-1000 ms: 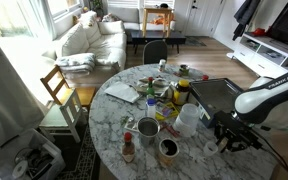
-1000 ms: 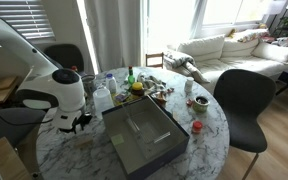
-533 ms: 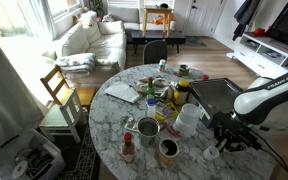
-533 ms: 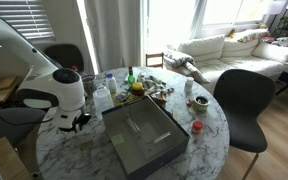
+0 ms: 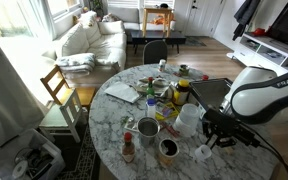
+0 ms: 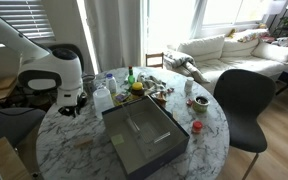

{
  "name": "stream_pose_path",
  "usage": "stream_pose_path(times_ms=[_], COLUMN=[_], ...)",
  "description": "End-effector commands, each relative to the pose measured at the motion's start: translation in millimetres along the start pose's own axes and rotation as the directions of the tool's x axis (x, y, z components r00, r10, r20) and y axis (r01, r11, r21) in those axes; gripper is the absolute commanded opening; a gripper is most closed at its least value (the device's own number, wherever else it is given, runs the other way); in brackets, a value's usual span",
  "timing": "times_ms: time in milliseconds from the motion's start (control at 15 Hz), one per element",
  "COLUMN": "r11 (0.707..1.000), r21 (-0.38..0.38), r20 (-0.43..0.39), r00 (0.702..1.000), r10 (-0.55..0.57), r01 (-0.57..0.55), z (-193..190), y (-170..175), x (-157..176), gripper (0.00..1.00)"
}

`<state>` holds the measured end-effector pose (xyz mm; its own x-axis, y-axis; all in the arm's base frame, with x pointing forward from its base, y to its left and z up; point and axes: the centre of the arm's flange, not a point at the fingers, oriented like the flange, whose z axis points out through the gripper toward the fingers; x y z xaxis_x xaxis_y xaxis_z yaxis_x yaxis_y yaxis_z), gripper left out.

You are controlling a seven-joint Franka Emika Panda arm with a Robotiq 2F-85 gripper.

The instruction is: Put the small objects inside the measuring cup then put them in the can

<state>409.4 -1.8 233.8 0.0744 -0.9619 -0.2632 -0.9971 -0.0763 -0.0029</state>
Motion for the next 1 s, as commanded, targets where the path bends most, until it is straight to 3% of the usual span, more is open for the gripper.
stream_pose_path(times_ms=[0, 267, 467, 667, 733, 800, 933], r11=[0.988, 0.931, 0.854, 0.754, 0.81, 0.786, 0.768], r21=[0.004, 0.064, 0.103, 0.142, 0.119, 0.128, 0.13], r20=[-0.051, -0.102, -0.116, -0.095, -0.114, -0.109, -0.105], r00=[0.986, 0.93, 0.858, 0.767, 0.818, 0.796, 0.779], r10=[-0.157, -0.353, -0.5, -0.635, -0.564, -0.596, -0.619], r01=[0.157, 0.36, 0.511, 0.641, 0.575, 0.606, 0.628], z=[-26, -46, -51, -46, -59, -57, -53], y=[-29, -66, -84, -99, -88, -91, -95], x=[-33, -66, -90, -109, -108, -113, -115], gripper=[0.05, 0.05, 0.05, 0.05, 0.2, 0.2, 0.2])
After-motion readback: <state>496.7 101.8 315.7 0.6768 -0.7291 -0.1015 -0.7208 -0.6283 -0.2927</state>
